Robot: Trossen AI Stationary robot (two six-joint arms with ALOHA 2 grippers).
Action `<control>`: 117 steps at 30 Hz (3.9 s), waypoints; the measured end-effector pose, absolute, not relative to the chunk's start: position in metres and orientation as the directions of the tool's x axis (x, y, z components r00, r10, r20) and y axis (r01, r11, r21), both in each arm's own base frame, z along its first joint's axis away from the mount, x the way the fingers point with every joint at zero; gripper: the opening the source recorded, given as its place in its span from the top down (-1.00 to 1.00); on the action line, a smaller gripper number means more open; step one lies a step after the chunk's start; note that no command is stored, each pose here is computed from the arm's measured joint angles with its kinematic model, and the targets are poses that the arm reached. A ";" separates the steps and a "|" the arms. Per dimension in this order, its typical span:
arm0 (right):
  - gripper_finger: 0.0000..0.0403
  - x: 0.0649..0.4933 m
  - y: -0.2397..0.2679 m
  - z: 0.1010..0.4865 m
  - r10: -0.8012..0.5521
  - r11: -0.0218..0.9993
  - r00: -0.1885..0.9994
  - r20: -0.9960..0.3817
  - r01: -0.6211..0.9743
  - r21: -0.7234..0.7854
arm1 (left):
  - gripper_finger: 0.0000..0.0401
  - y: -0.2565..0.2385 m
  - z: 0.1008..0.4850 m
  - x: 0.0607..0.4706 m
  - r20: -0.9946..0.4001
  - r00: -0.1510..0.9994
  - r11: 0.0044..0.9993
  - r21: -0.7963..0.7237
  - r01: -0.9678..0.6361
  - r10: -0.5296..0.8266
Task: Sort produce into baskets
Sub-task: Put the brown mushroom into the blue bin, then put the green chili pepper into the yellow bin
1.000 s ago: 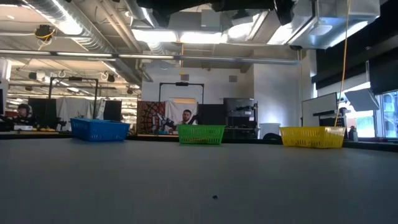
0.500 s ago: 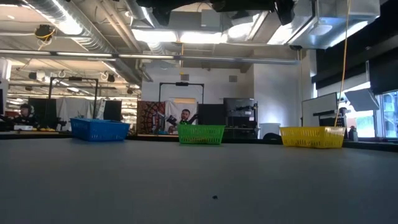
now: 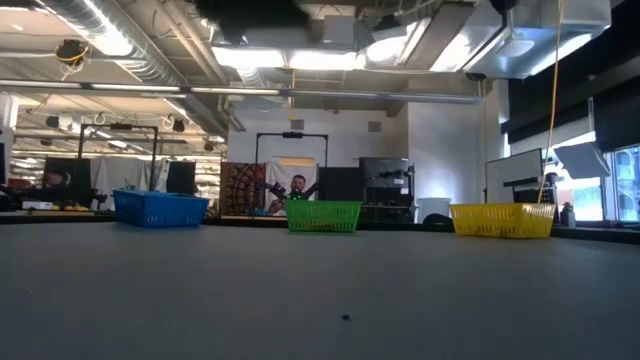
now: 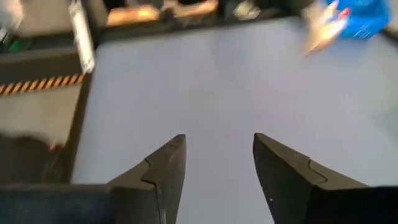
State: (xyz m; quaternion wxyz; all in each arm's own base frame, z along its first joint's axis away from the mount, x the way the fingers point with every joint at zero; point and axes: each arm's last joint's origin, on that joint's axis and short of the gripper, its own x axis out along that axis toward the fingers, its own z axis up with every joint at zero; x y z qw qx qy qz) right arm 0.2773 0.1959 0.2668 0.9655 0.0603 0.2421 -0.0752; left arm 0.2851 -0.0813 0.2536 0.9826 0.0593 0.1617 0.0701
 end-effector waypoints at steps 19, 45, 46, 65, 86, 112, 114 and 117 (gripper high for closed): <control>0.06 0.245 0.215 0.230 -0.101 0.953 0.690 -0.717 0.273 0.129 | 0.91 0.022 0.260 0.195 -0.699 0.477 0.768 0.161 -0.620 0.532; 0.06 0.244 0.215 0.230 -0.122 0.945 0.692 -0.711 0.300 0.129 | 0.91 0.139 0.219 0.163 -0.806 -0.102 0.450 0.425 -0.786 0.583; 0.06 0.244 0.215 0.230 -0.116 0.945 0.689 -0.715 0.299 0.135 | 0.91 0.141 0.216 0.164 -0.809 -0.115 0.457 0.435 -0.776 0.576; 0.06 0.244 0.215 0.229 -0.113 0.944 0.686 -0.719 0.300 0.138 | 0.45 0.158 0.196 0.163 -0.829 -0.213 0.452 0.476 -0.755 0.518; 0.06 0.244 0.215 0.229 -0.112 0.947 0.684 -0.721 0.293 0.131 | -0.13 0.105 0.244 0.168 -0.766 0.087 0.528 0.350 -0.774 0.636; 0.00 0.242 0.214 0.228 -0.092 0.941 0.660 -0.746 0.303 0.151 | -0.30 -0.003 0.258 0.219 -0.685 0.636 0.896 0.054 -0.441 0.355; -0.08 0.242 0.215 0.228 -0.086 0.936 0.657 -0.749 0.310 0.164 | -0.30 -0.010 0.256 0.222 -0.682 0.652 0.908 0.044 -0.417 0.332; -0.24 0.241 0.215 0.227 -0.076 0.927 0.645 -0.760 0.327 0.185 | -0.30 -0.021 0.251 0.225 -0.694 0.652 0.921 0.041 -0.387 0.305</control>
